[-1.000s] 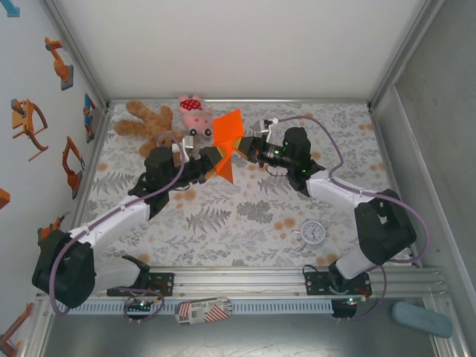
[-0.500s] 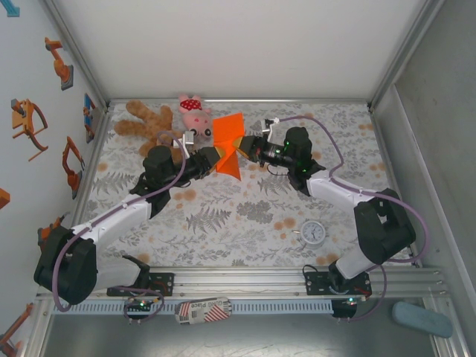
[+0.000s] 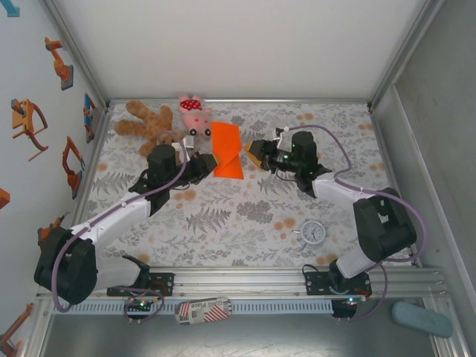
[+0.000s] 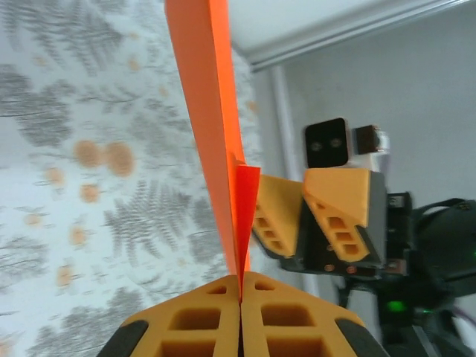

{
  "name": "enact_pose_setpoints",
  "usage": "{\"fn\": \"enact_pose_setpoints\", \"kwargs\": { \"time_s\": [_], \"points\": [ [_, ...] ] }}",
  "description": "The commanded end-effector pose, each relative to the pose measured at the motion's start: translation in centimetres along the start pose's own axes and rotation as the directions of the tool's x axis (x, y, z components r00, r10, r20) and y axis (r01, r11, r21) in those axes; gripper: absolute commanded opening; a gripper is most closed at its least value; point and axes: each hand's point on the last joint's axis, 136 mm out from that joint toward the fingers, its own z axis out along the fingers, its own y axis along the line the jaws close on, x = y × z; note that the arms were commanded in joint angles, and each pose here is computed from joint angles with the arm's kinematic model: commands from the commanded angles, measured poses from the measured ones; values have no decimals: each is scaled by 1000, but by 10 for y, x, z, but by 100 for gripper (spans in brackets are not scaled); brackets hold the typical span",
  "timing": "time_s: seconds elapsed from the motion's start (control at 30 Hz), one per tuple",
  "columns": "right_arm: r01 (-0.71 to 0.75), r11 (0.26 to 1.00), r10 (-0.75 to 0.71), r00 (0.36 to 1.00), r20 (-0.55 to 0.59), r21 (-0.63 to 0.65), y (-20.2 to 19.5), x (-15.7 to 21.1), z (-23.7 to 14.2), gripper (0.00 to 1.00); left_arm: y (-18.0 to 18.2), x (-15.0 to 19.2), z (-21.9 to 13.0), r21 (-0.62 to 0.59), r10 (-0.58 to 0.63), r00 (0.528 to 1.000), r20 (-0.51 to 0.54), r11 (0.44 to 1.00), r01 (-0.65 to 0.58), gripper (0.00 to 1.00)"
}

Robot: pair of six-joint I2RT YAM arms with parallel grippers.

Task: Fold a paper plane with a square sheet of paper (pick it up from the middle)
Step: Turn over the paper at the center of the table.

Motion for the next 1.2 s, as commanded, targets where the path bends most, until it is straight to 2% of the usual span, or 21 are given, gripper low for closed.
{"fn": "enact_pose_setpoints", "kwargs": {
  "time_s": [0.0,0.07,0.17,0.23,0.37,0.5,0.57,0.7,0.8,0.9,1.0,1.17],
  "points": [
    [96,974,-102,995,21,206,-26,-1,-19,40,28,-4,-14,-229,122,993,-6,966,-120,8],
    [133,938,-153,988,36,320,-37,-4,-33,41,42,-7,-23,-358,185,982,-28,916,-183,8],
    [169,875,-219,974,60,455,-47,-11,-55,42,57,-14,-41,-548,283,956,-77,789,-278,8],
    [180,832,-255,964,75,525,-52,-16,-69,43,64,-21,-54,-663,343,931,-123,670,-334,8],
    [168,765,-297,948,110,621,-59,-23,-92,43,74,-34,-71,-810,424,879,-218,423,-405,8],
    [139,717,-318,937,143,683,-65,-26,-111,43,84,-43,-77,-880,450,830,-330,171,-443,8],
    [121,700,-323,933,161,703,-68,-26,-119,43,88,-44,-74,-885,449,807,-384,71,-461,8],
    [84,679,-321,928,191,730,-76,-25,-131,43,100,-39,-55,-863,419,772,-477,-59,-502,8],
    [56,667,-313,926,211,743,-82,-23,-138,43,112,-29,-32,-843,376,767,-521,-81,-533,9],
    [34,656,-308,924,225,754,-88,-20,-144,43,128,-11,-7,-828,314,781,-540,-33,-560,10],
    [21,645,-306,923,232,763,-91,-18,-149,43,141,14,23,-815,247,808,-534,103,-570,13],
    [9,634,-294,928,229,773,-98,-14,-152,42,139,56,71,-739,160,844,-512,419,-528,22]
  ]
}}
